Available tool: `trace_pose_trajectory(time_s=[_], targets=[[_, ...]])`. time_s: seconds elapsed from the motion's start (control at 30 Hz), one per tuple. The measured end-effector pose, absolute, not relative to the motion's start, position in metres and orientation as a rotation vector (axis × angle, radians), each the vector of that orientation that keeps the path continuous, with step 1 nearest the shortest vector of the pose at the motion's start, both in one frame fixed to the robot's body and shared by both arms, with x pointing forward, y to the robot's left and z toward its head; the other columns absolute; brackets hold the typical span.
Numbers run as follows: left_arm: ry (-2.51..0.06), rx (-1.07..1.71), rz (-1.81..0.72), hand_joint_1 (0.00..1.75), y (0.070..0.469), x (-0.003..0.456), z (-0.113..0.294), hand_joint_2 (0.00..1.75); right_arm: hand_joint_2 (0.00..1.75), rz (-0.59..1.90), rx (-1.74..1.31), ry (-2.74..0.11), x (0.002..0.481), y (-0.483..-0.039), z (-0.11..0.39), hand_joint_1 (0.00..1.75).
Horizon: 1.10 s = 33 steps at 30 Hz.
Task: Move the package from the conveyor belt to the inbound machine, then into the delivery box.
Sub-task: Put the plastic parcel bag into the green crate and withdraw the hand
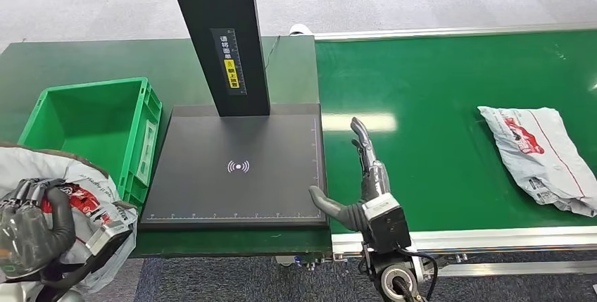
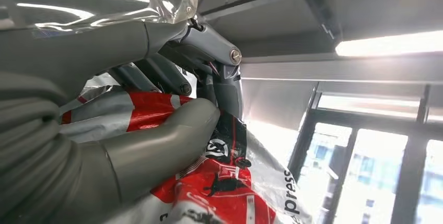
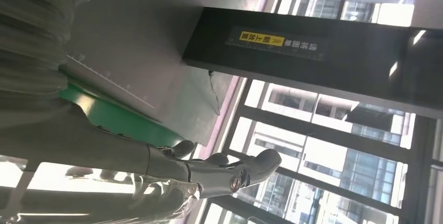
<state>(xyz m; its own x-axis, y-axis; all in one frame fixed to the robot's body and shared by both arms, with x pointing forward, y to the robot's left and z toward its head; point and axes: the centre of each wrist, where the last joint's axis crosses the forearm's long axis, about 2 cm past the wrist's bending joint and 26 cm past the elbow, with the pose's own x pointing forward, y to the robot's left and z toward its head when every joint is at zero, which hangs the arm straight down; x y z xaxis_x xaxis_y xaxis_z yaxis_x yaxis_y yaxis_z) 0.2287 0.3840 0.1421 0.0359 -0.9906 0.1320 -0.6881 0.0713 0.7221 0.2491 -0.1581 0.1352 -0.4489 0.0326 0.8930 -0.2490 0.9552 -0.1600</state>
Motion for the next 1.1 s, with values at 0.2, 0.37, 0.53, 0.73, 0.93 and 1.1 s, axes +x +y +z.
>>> trace_pose_trajectory(time_s=[0.2, 0.37, 0.53, 0.73, 0.93, 1.1], targets=[[-1.669, 1.621, -0.542, 1.75, 0.398, 0.274, 0.156, 1.75, 1.75, 0.298, 0.147, -2.054, 0.258, -0.167, 0.138, 0.0], [-1.599, 1.568, -0.571, 1.75, 0.407, 0.329, 0.166, 1.75, 1.75, 0.285, 0.119, -2.064, 0.267, -0.171, 0.143, 0.0], [-1.431, 1.532, -0.657, 1.75, 0.4, 0.368, 0.167, 1.75, 1.75, 0.289, 0.086, -2.063, 0.272, -0.175, 0.144, 0.0], [-1.096, 1.601, -0.689, 1.75, 0.405, 0.401, 0.17, 1.75, 1.75, 0.33, 0.078, -2.053, 0.273, -0.174, 0.146, 0.0], [-0.93, 1.651, -0.647, 1.75, 0.438, 0.407, 0.169, 1.75, 1.75, 0.342, 0.083, -2.045, 0.272, -0.171, 0.145, 0.0], [-0.911, 1.63, -0.562, 0.76, 0.463, 0.405, 0.171, 1.75, 1.75, 0.34, 0.083, -2.035, 0.27, -0.171, 0.143, 0.0]])
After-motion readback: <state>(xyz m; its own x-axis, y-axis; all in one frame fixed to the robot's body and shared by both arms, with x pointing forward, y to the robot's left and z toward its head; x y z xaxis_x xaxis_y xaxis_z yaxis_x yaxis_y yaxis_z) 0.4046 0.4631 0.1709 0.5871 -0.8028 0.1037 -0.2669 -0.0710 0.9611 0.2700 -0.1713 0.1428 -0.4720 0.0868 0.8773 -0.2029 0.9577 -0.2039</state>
